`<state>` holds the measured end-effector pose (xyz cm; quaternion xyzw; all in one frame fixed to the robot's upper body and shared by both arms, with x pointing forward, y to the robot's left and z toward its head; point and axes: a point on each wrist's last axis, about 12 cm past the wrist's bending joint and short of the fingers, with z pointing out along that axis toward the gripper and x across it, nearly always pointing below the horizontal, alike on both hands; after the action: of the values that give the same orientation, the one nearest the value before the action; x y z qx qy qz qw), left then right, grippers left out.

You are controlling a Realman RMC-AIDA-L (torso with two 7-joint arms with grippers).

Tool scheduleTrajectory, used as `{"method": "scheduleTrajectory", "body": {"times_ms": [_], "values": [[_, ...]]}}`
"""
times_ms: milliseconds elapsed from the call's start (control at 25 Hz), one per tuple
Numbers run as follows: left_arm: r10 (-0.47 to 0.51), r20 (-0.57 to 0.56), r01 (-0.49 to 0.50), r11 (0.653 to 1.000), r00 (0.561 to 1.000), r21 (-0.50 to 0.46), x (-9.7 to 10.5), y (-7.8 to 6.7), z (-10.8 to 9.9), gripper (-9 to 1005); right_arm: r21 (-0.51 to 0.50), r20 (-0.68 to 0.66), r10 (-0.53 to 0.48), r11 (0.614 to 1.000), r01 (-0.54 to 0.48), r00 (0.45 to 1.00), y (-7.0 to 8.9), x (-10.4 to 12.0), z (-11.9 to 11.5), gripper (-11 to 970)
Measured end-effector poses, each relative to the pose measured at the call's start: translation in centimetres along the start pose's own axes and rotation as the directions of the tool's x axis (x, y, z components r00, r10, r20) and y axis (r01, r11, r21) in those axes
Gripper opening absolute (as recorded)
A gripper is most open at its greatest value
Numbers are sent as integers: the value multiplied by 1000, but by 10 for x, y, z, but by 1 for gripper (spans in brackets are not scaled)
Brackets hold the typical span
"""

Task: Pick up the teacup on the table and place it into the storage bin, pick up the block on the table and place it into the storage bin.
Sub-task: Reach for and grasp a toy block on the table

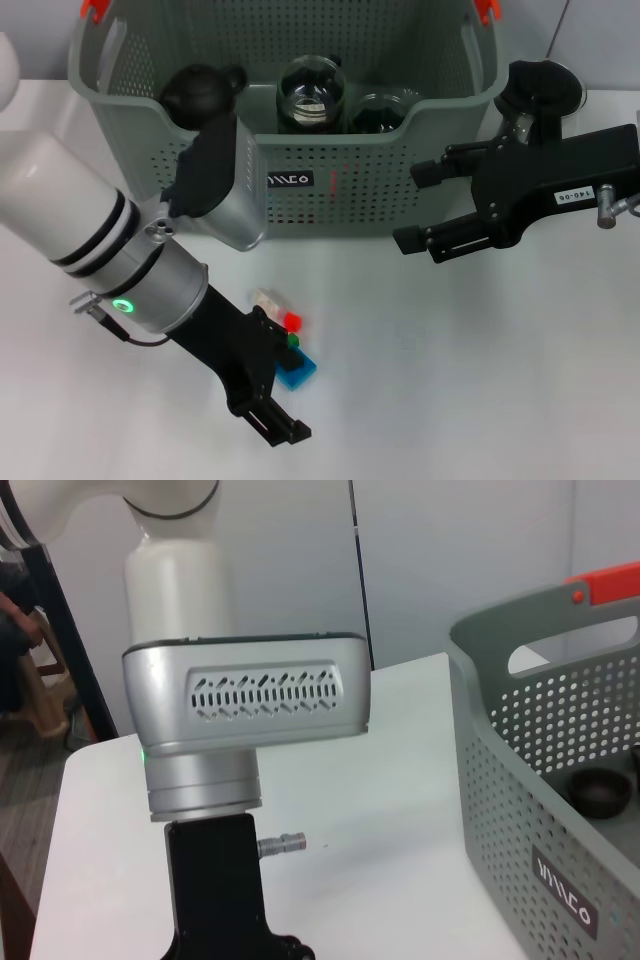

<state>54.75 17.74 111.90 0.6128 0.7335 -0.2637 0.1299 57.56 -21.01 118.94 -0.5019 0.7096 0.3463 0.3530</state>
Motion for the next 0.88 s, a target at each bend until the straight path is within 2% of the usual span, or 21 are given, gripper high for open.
{"method": "scheduleTrajectory", "body": {"times_ms": [320, 880], "values": [[51, 31, -51, 999, 998, 5, -9, 0, 4, 860, 0, 0, -3, 1000, 3, 1000, 0, -1, 0, 926], [115, 36, -115, 993, 993, -5, -21, 12, 22, 860, 5, 4, -12, 1000, 12, 1000, -1, -1, -1, 926]]}}
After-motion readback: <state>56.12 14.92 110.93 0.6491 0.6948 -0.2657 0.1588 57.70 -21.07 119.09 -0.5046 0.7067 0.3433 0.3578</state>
